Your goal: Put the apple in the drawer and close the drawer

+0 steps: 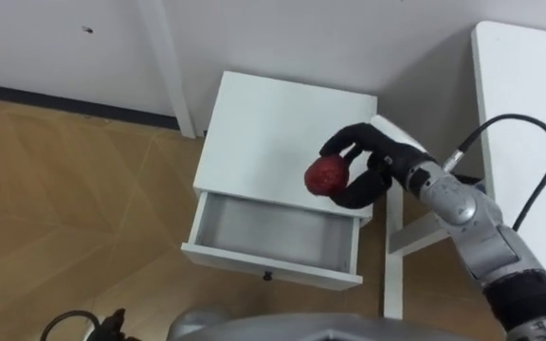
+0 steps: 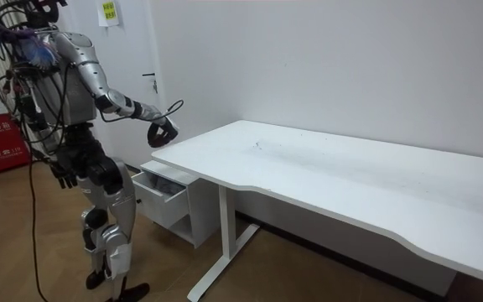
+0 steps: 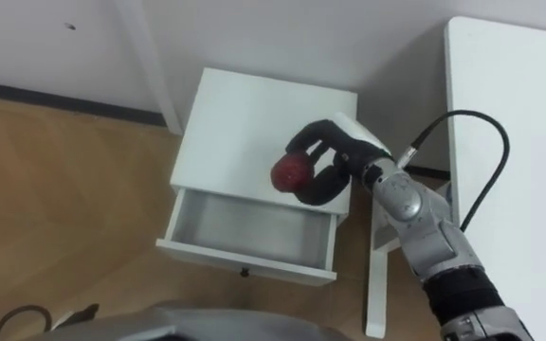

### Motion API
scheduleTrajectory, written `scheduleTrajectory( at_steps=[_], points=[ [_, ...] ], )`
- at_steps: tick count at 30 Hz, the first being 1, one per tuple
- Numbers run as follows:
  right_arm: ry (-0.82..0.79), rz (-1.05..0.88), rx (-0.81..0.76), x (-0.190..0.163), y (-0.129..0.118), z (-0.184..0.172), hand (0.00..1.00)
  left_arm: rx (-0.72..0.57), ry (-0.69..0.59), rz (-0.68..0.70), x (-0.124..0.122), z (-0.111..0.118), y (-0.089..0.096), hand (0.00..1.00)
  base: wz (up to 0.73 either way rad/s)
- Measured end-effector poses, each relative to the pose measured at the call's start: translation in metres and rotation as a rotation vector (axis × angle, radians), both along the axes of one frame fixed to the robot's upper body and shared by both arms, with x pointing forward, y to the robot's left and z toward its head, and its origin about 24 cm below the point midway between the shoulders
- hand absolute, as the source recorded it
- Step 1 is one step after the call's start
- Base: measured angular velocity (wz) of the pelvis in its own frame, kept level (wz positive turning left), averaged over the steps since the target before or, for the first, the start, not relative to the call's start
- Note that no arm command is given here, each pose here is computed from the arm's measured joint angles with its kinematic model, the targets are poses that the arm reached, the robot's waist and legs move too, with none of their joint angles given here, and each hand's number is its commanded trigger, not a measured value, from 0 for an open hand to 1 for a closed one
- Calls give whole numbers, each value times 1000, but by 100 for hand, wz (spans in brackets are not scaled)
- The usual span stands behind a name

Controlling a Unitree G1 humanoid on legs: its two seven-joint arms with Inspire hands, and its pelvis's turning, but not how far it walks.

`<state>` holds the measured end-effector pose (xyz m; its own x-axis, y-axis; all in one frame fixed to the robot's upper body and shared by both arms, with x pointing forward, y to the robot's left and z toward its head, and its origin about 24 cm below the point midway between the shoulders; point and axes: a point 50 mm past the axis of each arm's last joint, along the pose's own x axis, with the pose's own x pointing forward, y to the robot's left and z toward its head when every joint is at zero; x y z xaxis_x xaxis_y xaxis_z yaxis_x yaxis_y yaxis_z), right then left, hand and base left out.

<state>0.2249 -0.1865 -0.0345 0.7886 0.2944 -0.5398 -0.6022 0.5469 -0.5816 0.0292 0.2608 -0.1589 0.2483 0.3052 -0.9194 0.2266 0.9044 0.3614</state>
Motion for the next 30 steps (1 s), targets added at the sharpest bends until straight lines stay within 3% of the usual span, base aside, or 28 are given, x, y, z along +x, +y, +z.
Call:
scheduleTrajectory(
  at_steps=[5, 6, 7, 30],
  points=[
    [50, 25, -27, -7, -1, -6, 100, 2, -17, -4, 7, 1, 0, 0, -1],
    [57, 28, -31, -8, -1, -7, 96, 2, -20, -5, 8, 1, 0, 0, 0],
    [70, 31, -32, -10, -1, -9, 0, 1, -22, -6, 9, 1, 0, 0, 0],
    [154, 84, -37, -23, 6, -20, 0, 2, -63, -18, 26, 3, -1, 0, 0]
  ],
)
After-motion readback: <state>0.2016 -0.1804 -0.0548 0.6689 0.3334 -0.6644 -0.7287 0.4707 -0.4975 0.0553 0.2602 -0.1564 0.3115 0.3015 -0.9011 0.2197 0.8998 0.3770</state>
